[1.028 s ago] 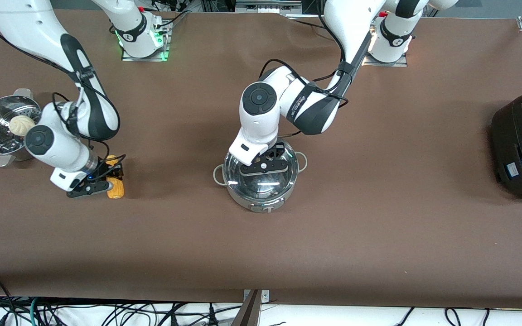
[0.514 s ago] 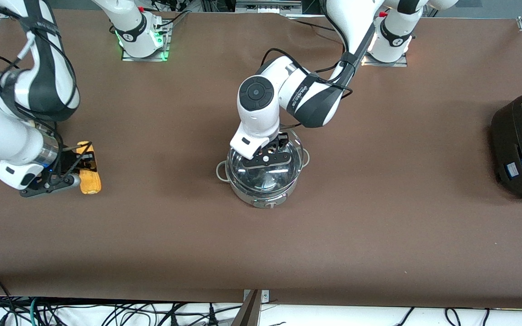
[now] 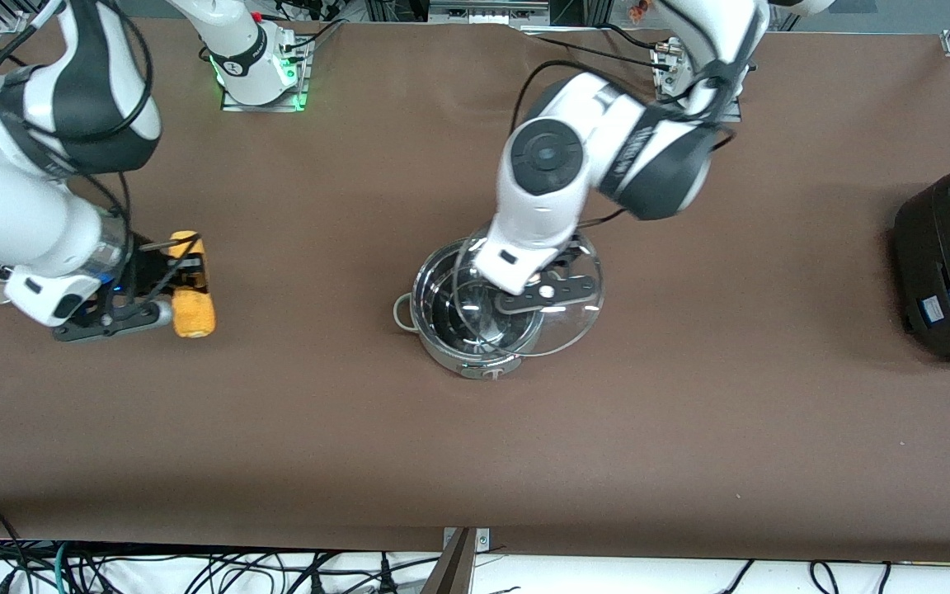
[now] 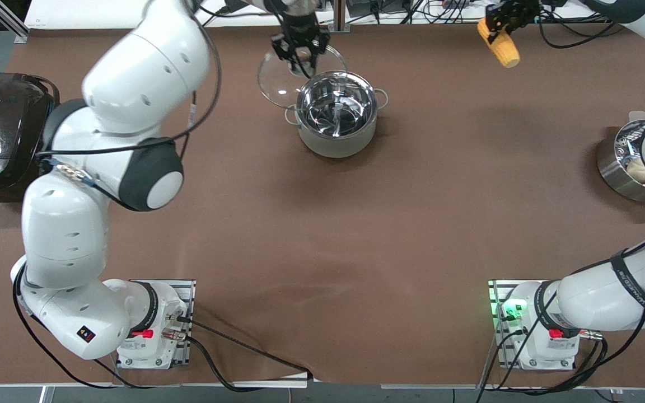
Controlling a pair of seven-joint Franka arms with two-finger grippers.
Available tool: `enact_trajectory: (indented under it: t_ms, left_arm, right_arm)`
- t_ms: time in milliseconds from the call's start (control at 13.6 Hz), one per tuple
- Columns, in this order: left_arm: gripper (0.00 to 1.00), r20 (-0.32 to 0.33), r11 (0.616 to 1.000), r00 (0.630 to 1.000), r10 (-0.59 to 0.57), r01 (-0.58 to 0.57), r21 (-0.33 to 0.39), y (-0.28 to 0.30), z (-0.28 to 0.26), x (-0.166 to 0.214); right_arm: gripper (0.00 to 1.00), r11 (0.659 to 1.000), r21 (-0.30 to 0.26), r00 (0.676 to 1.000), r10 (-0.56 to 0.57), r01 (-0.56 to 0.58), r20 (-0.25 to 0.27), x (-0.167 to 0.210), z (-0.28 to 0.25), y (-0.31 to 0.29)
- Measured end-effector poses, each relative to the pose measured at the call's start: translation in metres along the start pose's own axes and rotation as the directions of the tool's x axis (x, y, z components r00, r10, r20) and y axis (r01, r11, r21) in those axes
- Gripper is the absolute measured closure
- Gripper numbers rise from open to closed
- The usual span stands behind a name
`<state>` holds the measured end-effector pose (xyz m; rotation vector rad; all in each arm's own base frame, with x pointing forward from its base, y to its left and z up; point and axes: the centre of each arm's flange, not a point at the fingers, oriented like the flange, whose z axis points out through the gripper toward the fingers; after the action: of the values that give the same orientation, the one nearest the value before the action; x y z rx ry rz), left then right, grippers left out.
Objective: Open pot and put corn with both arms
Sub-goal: 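Lift the lid off with the left gripper while the right gripper carries the corn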
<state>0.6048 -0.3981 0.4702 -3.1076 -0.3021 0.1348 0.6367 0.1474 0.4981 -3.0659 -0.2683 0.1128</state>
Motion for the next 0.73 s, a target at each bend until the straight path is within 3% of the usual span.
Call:
enact_trajectory:
  t_ms: [441, 734]
  left_arm:
    - [0.50, 0.100, 0.989, 0.984, 0.148, -0.148, -0.010, -0.181, -0.004, 0.066]
    - [0.50, 0.078, 0.969, 0.967, 0.243, -0.238, -0.063, -0.298, 0.041, 0.079]
  right_arm:
    - [0.68, 0.993, 0.036, 0.993, 0.117, -0.116, -0.014, -0.011, 0.001, -0.140]
    - [0.68, 0.988, 0.086, 0.989, 0.134, -0.129, -0.058, -0.014, 0.020, -0.239]
